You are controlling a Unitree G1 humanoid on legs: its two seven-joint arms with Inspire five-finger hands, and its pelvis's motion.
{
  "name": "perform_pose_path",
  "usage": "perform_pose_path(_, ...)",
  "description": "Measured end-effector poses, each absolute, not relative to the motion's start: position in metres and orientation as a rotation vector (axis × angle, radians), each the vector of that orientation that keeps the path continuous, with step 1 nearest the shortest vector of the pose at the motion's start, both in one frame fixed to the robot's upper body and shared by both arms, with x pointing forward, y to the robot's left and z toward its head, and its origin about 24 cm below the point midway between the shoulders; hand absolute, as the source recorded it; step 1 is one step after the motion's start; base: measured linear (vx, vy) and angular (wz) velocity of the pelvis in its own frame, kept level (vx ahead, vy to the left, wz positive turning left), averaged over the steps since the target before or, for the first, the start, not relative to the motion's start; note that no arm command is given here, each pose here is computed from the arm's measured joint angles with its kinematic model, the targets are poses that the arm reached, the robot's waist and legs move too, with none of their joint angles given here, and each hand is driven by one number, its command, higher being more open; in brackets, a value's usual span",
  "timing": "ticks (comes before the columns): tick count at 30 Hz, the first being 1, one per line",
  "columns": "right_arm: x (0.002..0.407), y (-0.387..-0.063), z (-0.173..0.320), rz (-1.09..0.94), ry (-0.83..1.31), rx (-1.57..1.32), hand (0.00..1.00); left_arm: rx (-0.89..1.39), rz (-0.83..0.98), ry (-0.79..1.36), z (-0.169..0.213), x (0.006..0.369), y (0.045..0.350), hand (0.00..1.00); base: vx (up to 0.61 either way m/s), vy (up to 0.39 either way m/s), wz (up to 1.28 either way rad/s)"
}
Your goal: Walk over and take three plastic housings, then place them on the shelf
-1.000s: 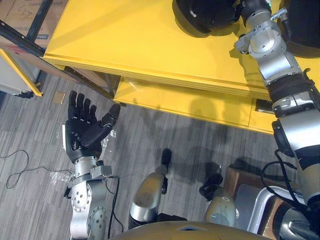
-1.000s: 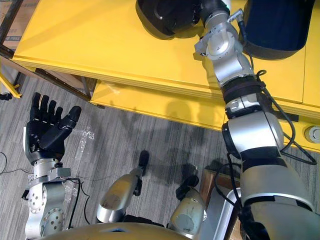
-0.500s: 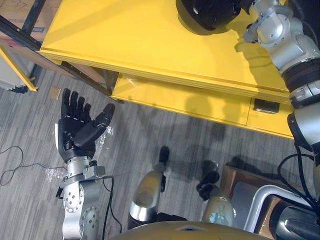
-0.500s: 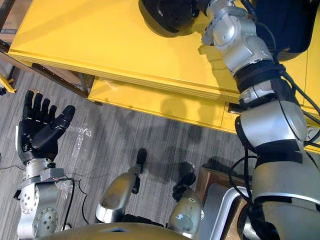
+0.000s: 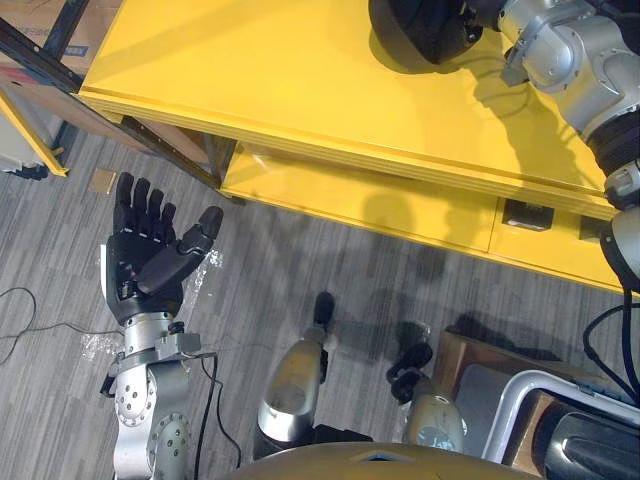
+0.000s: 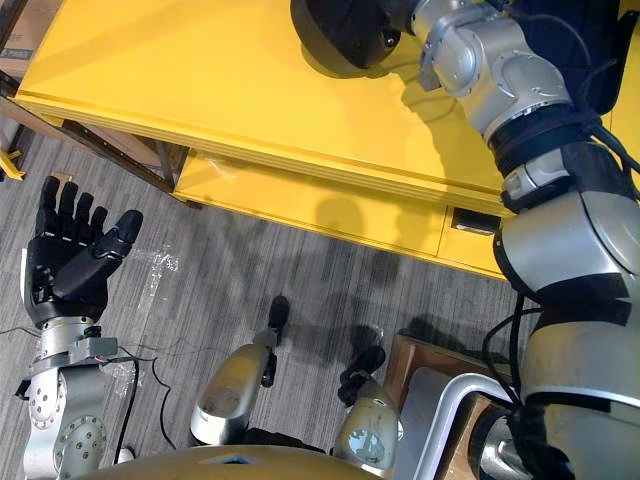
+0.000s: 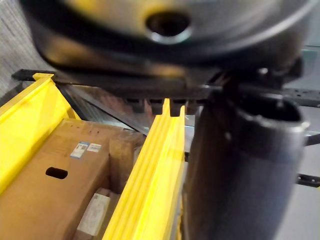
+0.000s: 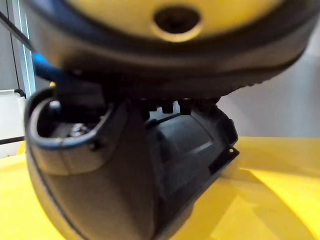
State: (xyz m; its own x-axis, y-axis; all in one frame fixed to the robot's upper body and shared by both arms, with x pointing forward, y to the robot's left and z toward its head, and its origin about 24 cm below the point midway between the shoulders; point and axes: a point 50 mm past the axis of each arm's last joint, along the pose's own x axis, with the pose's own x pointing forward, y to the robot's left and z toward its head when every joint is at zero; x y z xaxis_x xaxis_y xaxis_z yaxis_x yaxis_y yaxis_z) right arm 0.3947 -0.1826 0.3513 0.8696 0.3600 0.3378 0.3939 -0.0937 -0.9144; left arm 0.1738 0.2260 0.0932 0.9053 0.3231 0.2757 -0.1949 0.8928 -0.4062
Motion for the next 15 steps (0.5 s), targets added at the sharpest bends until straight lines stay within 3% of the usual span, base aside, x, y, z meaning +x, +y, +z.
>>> perform_pose_path(10, 0.376, -0.185, 0.372, -0.087, -0.707, -1.692, 1.00, -0.372, 0.221, -0.366, 0.097, 0.177, 0.223, 1.00, -0.01, -0.034, -0.04)
perform_pose_path(15, 0.353, -0.176, 0.412, -0.178, -0.881, -1.362, 1.00, -0.395, 0.166, -0.383, 0.101, 0.186, 0.212, 1.00, -0.05, -0.035, -0.10)
